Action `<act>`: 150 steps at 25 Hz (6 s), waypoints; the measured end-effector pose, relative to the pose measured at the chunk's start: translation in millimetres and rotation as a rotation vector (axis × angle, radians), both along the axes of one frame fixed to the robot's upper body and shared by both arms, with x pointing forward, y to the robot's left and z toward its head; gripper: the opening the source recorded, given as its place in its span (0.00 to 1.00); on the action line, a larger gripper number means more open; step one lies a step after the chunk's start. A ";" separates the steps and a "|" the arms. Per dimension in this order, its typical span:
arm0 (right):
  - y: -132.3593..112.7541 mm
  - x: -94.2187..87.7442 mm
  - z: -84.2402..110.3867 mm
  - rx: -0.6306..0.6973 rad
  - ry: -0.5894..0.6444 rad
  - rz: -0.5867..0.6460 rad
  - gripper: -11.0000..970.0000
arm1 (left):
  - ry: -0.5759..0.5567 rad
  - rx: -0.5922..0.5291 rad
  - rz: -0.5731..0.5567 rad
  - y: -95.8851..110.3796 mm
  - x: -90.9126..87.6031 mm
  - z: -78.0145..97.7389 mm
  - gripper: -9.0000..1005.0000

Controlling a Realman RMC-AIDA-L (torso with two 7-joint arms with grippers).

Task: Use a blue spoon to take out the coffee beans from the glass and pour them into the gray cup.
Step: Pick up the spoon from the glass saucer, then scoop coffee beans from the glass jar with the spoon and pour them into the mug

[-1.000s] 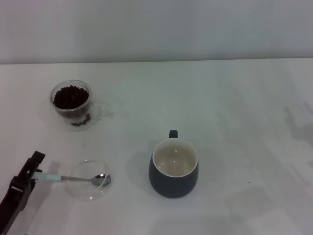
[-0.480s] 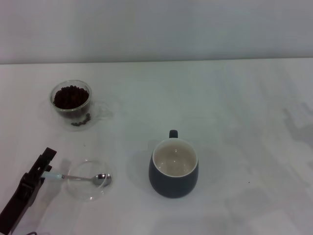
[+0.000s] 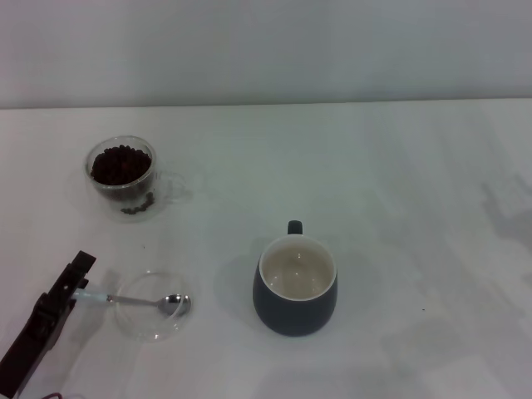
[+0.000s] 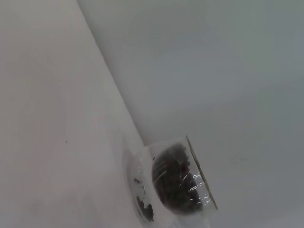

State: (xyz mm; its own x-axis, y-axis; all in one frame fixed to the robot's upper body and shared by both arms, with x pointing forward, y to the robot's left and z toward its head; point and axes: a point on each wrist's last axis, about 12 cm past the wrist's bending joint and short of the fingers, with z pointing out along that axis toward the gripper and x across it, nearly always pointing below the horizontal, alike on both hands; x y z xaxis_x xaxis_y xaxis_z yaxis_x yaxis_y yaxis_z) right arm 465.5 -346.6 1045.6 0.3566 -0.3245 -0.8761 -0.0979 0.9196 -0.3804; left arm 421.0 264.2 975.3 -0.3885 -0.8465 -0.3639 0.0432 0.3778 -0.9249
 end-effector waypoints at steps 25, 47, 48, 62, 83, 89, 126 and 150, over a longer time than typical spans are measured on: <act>5.3 4.8 1.8 -0.005 -0.008 0.022 0.60 | 0.027 0.002 0.009 4.0 11.8 -0.7 0.23; 6.1 6.5 2.3 -0.006 -0.009 0.024 0.60 | -0.080 0.031 0.012 22.7 25.9 13.5 0.14; 6.4 6.7 2.3 -0.006 -0.008 0.026 0.60 | -0.097 0.032 0.010 26.1 27.4 16.1 0.14; 16.7 8.1 3.5 -0.007 -0.017 0.085 0.60 | -0.269 0.061 -0.117 92.8 83.6 84.5 0.14; 33.9 11.1 10.4 0.005 -0.060 0.178 0.60 | -0.072 0.277 -0.215 99.0 207.8 156.7 0.14; 38.7 13.7 12.5 0.010 -0.069 0.198 0.60 | 0.017 0.406 -0.272 86.6 228.2 166.2 0.14; 38.8 19.7 11.6 0.035 -0.040 0.191 0.60 | 0.123 0.506 -0.275 56.1 230.7 142.0 0.14; 38.0 27.9 13.1 0.024 -0.030 0.175 0.60 | 0.210 0.286 -0.164 60.2 210.4 112.2 0.14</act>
